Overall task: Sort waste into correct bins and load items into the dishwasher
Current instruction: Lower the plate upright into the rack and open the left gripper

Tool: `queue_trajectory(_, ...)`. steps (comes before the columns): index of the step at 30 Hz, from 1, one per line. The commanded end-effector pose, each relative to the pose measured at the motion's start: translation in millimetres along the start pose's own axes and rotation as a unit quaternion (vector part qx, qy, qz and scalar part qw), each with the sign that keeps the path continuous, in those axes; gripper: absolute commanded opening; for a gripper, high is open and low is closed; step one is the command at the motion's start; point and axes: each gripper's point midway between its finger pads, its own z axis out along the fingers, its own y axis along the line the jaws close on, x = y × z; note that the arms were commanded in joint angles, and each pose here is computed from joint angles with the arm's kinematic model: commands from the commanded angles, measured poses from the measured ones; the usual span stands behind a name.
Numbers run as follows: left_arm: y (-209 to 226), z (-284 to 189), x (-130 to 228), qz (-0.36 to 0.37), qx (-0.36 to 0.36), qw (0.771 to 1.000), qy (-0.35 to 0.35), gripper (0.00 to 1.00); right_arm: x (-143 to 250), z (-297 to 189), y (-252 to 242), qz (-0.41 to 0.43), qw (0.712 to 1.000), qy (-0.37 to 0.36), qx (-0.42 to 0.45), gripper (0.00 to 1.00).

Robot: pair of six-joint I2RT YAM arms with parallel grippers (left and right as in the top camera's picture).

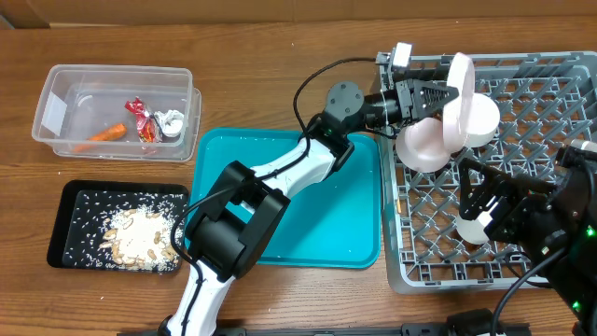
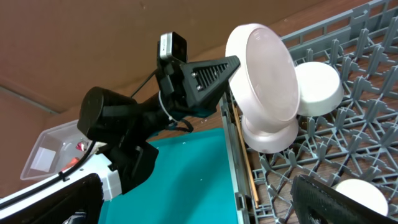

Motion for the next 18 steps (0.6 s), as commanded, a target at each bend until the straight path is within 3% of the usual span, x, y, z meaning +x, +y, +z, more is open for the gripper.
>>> queue_trajectory(1, 0, 4, -19, -0.010, -0.015, 0.999, -0.049, 0.04, -4, -4, 0, 0.000, 1.000, -0.009, 0.001, 1.00)
queue_trajectory(10, -14, 7, -14, 0.022, 0.010, 0.999, -0.043, 0.04, -4, -4, 0, 0.000, 1.000, -0.009, 0.001, 1.00)
queue_trajectory(18, -19, 21, 20, 0.028, 0.021, 0.999, 0.011, 0.04, -4, -4, 0, 0.000, 1.000, -0.009, 0.001, 1.00)
